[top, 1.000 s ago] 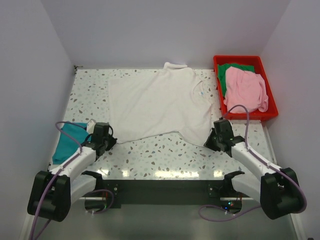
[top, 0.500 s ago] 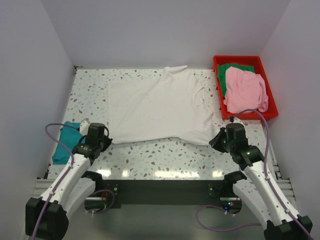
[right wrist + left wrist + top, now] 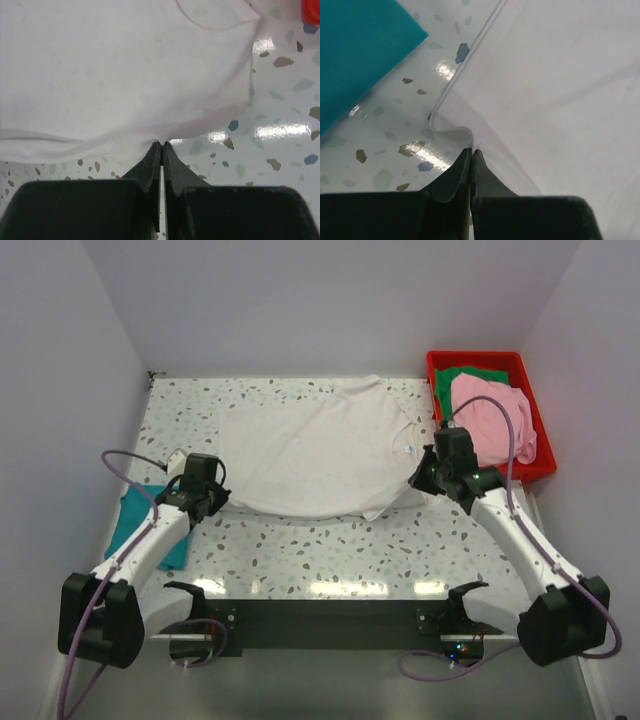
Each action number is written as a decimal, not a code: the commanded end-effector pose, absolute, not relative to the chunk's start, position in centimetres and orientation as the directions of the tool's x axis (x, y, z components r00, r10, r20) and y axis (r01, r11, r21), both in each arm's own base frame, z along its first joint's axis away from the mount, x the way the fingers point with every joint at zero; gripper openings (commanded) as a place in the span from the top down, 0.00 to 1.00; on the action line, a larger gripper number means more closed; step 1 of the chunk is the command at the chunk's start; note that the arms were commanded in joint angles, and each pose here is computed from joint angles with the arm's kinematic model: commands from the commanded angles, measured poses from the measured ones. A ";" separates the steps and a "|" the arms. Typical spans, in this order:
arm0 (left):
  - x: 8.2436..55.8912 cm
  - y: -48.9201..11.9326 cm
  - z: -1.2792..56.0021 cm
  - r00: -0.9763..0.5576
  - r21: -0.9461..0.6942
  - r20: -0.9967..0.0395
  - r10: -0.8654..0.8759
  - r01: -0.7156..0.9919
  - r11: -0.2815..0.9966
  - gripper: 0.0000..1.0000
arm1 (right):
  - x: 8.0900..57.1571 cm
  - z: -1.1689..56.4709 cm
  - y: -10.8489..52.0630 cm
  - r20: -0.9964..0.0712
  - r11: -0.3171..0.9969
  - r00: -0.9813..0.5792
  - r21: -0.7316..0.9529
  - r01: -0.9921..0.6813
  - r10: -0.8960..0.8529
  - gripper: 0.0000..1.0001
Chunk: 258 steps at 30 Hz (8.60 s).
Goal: Fold and stack the t-shirts
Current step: Fold the tshirt
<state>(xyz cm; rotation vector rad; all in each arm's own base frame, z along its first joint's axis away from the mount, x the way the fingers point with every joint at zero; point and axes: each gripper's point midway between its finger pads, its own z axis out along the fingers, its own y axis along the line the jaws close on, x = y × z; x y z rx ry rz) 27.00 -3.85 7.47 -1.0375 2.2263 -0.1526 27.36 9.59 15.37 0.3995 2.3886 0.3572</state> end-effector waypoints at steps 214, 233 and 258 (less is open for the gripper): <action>54.0 -0.5 2.6 -0.451 -0.334 -0.559 -0.696 -0.646 0.687 0.95 | 61.3 7.1 10.8 -0.707 0.953 -0.640 0.238 0.187 0.302 1.00; 55.3 -0.7 7.9 -0.382 -0.474 -0.601 -0.702 -0.537 0.698 1.00 | 60.8 13.5 10.2 -0.798 0.958 -0.530 0.248 0.146 0.287 1.00; 56.1 -0.2 8.0 -0.365 -0.478 -0.617 -0.697 -0.531 0.700 0.62 | 61.1 11.9 10.5 -0.785 0.968 -0.568 0.225 0.114 0.249 0.57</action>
